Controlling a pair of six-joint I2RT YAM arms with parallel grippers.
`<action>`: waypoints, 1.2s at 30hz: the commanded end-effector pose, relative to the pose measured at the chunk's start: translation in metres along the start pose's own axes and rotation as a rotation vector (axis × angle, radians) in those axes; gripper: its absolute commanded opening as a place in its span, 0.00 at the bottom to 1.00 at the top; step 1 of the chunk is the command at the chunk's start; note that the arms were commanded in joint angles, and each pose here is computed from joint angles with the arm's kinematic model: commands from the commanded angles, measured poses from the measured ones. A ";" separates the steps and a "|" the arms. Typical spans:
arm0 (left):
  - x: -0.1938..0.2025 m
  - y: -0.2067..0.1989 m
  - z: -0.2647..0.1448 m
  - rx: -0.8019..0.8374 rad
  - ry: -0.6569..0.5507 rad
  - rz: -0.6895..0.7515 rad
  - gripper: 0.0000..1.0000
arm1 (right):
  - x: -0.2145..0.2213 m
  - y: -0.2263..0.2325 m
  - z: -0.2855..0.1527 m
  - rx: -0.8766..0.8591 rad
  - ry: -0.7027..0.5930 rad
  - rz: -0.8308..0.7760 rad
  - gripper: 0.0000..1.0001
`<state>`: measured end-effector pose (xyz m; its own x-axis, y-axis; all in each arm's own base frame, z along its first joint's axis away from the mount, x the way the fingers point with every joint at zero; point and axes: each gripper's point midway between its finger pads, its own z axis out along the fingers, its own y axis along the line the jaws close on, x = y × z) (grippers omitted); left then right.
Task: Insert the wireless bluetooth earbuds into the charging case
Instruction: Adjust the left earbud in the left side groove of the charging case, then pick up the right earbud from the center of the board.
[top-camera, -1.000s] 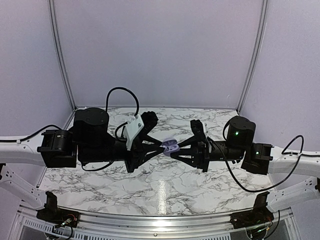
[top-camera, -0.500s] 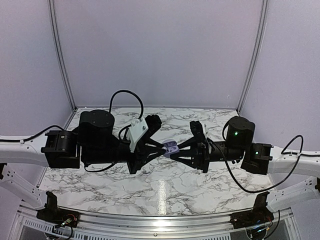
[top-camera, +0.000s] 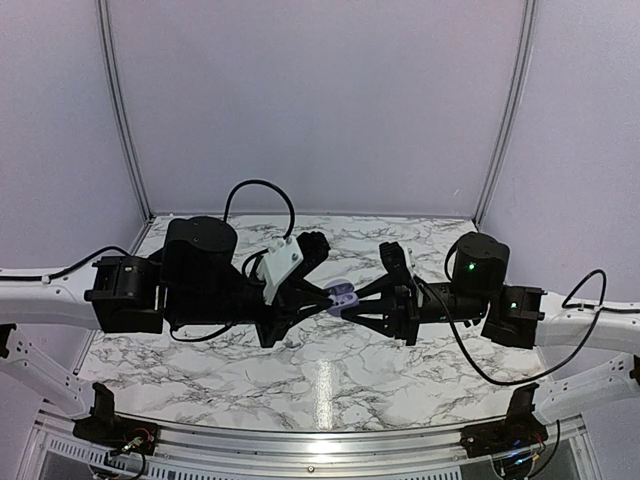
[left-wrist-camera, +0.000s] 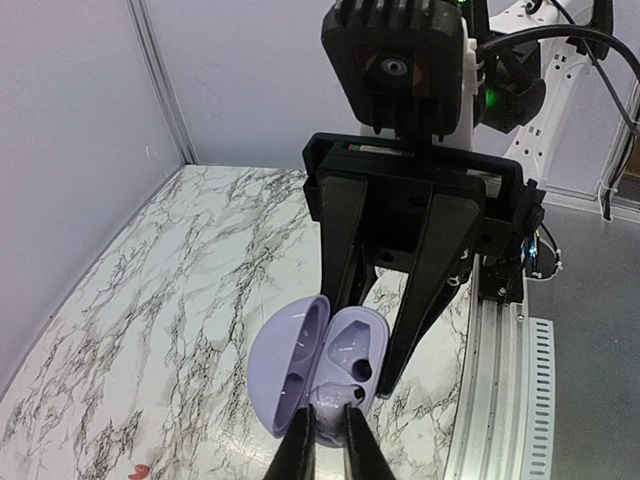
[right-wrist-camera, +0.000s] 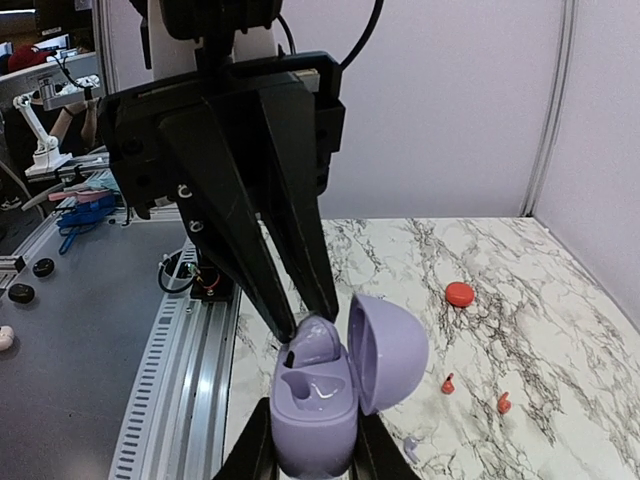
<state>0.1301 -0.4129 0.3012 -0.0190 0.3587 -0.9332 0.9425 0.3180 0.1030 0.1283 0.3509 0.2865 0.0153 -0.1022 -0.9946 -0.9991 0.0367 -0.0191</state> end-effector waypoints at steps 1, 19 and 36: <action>0.003 -0.005 0.005 0.020 0.041 0.023 0.11 | -0.024 0.000 -0.003 -0.007 -0.050 -0.036 0.00; -0.020 0.016 -0.045 -0.053 -0.077 -0.010 0.35 | -0.019 -0.009 -0.011 0.038 -0.059 -0.001 0.00; 0.136 0.089 -0.007 -0.238 0.103 -0.454 0.40 | 0.003 -0.038 -0.042 0.175 -0.063 0.152 0.00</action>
<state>0.1973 -0.3271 0.2129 -0.3321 0.3523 -0.8750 0.7928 0.6069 -0.0566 0.1577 0.3157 0.2835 -0.0908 -0.0635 -0.9938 -0.9799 0.1838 0.0778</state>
